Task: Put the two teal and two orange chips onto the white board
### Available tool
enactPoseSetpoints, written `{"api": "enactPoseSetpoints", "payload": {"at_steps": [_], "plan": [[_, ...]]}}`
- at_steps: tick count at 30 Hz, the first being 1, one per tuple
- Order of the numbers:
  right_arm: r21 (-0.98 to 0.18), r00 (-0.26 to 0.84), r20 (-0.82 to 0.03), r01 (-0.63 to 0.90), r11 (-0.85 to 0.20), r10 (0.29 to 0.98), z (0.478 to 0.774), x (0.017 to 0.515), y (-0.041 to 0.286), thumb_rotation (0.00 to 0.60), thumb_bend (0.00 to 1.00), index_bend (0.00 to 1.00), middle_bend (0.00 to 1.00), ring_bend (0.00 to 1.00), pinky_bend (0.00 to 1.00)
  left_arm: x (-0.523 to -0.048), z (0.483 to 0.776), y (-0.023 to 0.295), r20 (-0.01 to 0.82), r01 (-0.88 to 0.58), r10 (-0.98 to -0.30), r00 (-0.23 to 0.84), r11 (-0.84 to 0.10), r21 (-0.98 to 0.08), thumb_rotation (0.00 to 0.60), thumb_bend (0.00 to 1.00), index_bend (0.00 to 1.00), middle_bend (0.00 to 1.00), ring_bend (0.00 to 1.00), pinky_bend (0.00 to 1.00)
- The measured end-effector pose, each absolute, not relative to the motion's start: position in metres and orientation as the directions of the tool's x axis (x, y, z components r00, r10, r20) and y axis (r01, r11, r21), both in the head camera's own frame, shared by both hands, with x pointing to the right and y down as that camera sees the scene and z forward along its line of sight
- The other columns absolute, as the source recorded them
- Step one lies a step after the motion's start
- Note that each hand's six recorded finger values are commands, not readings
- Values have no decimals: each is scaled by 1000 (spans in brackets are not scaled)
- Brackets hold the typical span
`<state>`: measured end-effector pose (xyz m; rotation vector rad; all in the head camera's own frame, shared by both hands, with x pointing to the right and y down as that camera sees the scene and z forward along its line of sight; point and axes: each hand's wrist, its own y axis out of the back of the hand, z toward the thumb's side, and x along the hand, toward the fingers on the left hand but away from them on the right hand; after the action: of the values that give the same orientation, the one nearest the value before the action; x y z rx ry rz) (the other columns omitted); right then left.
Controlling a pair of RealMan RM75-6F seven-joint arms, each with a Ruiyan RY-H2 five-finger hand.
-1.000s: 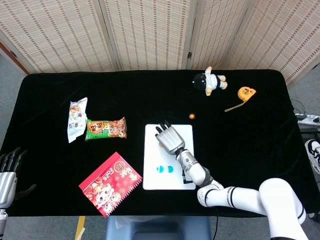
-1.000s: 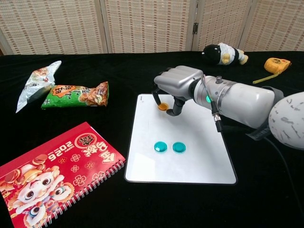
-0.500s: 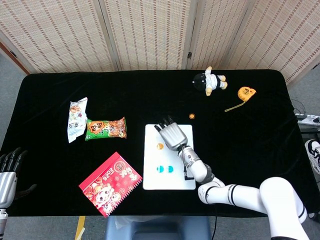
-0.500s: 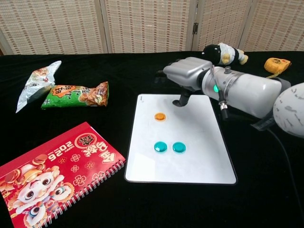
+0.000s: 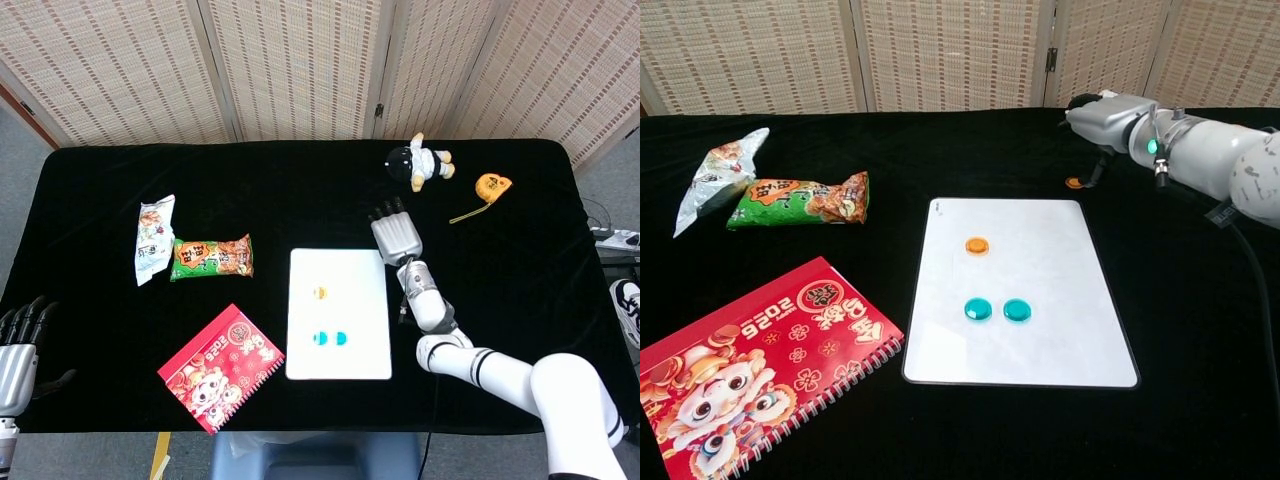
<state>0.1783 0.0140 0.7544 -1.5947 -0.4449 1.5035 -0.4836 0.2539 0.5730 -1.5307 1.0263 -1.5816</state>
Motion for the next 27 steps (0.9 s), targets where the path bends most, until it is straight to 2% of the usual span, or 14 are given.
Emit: {"api": "enactPoseSetpoints", "payload": {"at_steps": [14, 27], "plan": [[-725, 111, -669, -317, -612, 735, 788, 183, -2, 600, 291, 270, 142, 61, 0, -487, 572, 258, 463, -32, -882, -87, -462, -886, 600, 98, 0, 0, 0, 0], [-711, 121, -683, -339, -616, 721, 797, 167, -3, 600, 292, 313, 145, 58, 0, -488, 574, 257, 466, -36, -880, -89, -465, -884, 600, 98, 0, 0, 0, 0]]}}
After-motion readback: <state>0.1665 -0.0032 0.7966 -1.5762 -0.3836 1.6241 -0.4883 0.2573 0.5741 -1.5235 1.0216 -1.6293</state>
